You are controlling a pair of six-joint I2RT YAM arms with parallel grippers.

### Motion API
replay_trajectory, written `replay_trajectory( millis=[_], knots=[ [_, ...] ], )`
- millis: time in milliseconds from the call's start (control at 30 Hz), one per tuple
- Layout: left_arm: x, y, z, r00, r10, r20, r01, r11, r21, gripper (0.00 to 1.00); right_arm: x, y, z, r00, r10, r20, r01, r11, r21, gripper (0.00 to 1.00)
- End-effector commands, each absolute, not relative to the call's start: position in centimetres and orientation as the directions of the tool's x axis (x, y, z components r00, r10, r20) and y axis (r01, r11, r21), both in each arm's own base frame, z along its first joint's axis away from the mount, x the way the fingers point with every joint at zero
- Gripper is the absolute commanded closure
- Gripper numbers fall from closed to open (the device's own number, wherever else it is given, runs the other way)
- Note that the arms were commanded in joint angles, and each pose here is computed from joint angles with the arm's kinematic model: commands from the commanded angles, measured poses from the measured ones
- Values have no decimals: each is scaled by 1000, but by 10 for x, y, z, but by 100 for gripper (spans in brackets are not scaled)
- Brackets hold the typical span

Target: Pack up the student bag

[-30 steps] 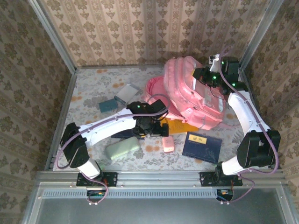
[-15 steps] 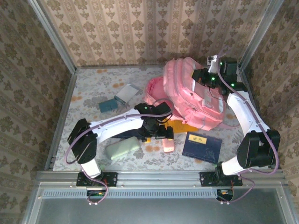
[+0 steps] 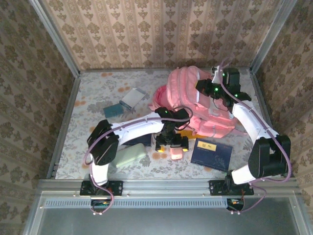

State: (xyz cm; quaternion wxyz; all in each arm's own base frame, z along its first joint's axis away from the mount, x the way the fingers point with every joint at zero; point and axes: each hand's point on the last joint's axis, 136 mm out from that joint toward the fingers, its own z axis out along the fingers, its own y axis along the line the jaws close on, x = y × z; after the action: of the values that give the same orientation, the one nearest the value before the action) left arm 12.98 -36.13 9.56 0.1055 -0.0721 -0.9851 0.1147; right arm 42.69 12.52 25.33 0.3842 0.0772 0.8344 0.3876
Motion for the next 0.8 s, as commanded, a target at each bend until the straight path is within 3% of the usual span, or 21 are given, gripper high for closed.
replay_trajectory(
  millis=[0,767],
  knots=[
    [119,-359,93,-953,169,251,117,971,-210,0,425,122,258,-651,428,-627,-185,711,678,100],
    [139,-375,70,-951,134,278,90,982,-165,22,410,154,235,-716,368,-593,-248,660,709,100]
  ],
)
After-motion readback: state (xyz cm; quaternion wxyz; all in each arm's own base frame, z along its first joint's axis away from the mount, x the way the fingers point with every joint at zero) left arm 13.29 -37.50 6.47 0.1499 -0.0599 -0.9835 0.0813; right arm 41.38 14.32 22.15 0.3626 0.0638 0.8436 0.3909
